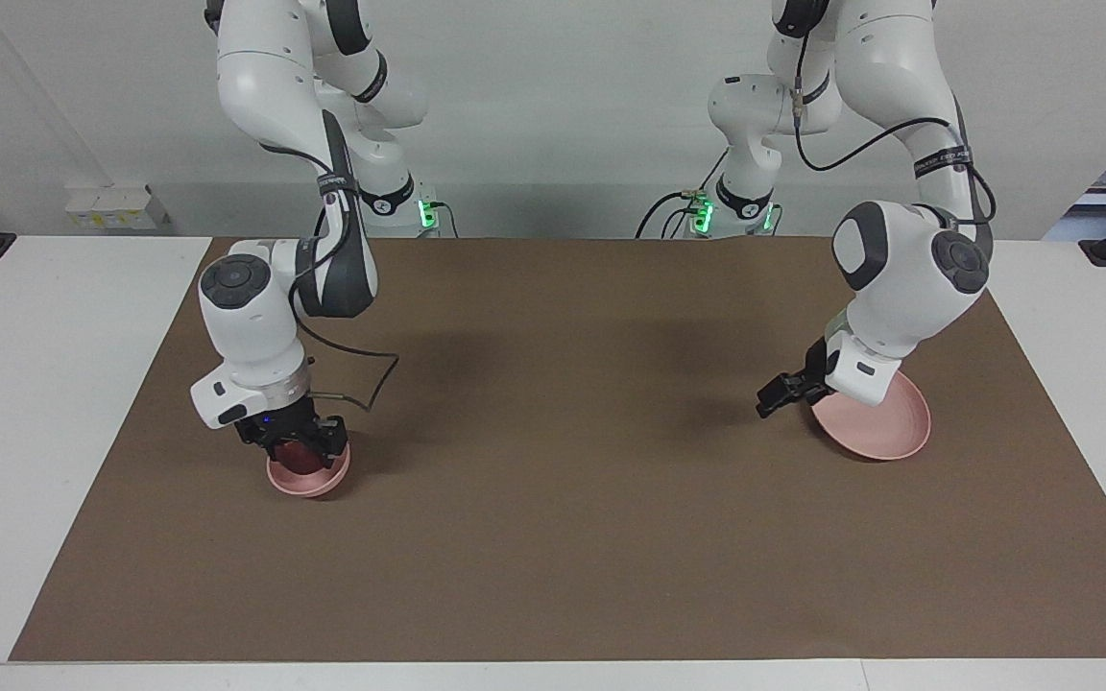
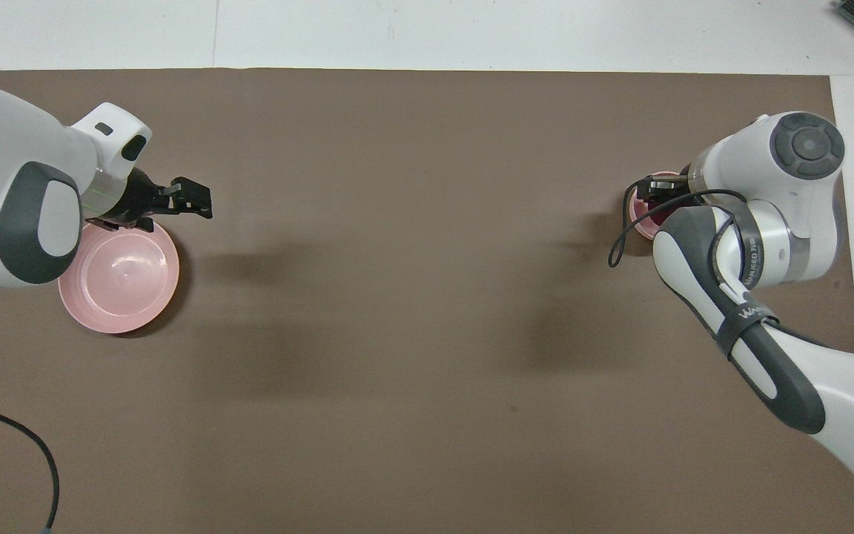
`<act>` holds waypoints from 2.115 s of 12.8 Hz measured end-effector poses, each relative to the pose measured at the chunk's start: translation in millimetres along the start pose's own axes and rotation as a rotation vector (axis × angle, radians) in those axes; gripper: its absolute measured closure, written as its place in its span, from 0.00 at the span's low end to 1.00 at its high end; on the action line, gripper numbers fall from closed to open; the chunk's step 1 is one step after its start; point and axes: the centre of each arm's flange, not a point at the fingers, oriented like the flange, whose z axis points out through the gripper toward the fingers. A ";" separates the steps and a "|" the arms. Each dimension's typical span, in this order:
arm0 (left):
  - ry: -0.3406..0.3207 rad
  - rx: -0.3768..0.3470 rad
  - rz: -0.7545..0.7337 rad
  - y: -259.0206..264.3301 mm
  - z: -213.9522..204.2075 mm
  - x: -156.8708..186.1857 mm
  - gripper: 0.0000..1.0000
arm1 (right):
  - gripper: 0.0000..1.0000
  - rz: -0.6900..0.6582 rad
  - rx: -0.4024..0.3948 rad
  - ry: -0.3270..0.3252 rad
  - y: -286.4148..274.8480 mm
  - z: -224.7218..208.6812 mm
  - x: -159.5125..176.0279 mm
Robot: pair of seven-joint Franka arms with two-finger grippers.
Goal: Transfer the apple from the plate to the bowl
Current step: 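Carry the apple with the right gripper while the left gripper withdraws, then lower the apple into the pink bowl and open the right gripper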
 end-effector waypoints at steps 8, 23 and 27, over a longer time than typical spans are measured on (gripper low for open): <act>0.031 0.187 0.334 -52.6 -121.4 2.6 0.00 | 0.15 0.003 -0.005 -0.007 -0.4 6.4 0.1; -0.011 0.173 0.289 -26.6 -214.6 -95.5 0.00 | 0.00 0.082 0.047 0.122 18.8 -152.2 4.4; 0.010 0.122 0.280 -18.6 -225.1 -100.5 0.00 | 0.00 0.121 0.079 0.076 31.8 -243.2 -16.3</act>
